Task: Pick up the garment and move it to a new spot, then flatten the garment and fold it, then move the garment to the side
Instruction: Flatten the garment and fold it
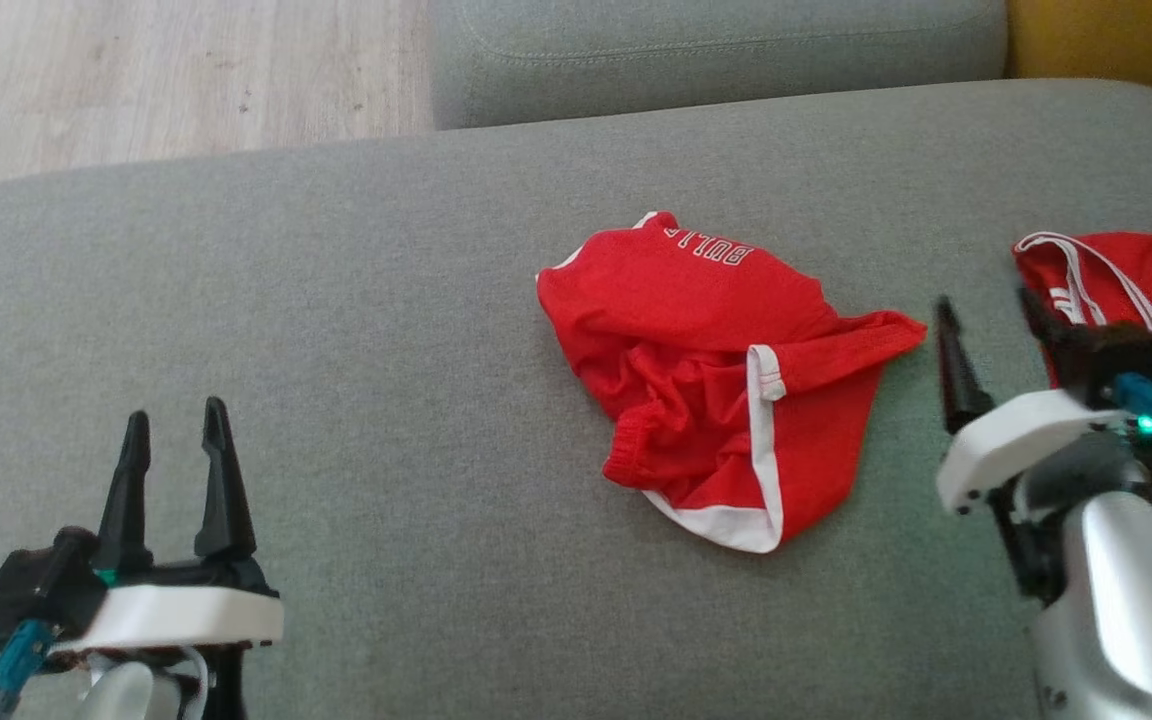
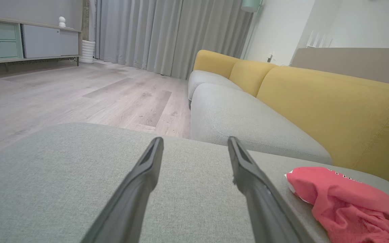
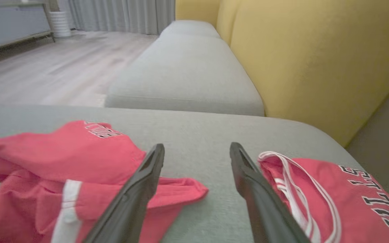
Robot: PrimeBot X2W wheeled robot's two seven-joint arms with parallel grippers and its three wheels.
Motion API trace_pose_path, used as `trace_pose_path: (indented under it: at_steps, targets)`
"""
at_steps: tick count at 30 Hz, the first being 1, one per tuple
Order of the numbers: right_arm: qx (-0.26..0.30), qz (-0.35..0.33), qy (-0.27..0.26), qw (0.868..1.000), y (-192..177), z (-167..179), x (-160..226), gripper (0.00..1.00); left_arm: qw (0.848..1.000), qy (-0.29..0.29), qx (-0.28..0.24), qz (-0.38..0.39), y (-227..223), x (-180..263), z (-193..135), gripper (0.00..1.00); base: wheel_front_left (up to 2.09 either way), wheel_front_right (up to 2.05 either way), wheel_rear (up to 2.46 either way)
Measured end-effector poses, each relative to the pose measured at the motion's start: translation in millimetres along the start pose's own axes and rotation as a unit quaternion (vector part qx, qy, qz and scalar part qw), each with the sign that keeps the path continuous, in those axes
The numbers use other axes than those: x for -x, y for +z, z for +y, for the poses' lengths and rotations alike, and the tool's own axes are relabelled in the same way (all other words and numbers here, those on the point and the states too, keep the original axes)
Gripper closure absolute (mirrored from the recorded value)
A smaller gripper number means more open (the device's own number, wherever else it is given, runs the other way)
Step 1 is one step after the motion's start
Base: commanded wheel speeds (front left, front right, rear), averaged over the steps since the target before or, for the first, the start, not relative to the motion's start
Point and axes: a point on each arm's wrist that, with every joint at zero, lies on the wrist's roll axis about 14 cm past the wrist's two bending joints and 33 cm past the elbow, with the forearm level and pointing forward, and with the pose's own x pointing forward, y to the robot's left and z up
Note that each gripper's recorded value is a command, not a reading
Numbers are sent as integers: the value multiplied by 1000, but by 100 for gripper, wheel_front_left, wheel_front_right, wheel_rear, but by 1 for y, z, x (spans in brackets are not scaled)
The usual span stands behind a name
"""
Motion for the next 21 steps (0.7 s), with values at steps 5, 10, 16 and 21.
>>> trace_pose_path:
  at_steps: [5, 10, 16, 21]
  targets:
    - [-6, -26, 56, 998, 15, 38, 10, 0, 1000, -5, 0, -3, 2, 0, -3, 0, 0, 0, 0]
    - [13, 33, 114, 993, -12, 78, 19, 0, 1000, -7, 1, 0, 0, -2, -5, 0, 0, 0, 0]
    - [47, 90, 150, 983, -35, 101, 4, 0, 1000, -2, 1, 7, -5, -3, -1, 0, 0, 0, 0]
    - [68, 105, 160, 979, -40, 107, -22, 0, 1000, 8, 3, 6, -5, -6, 7, 0, 0, 0, 0]
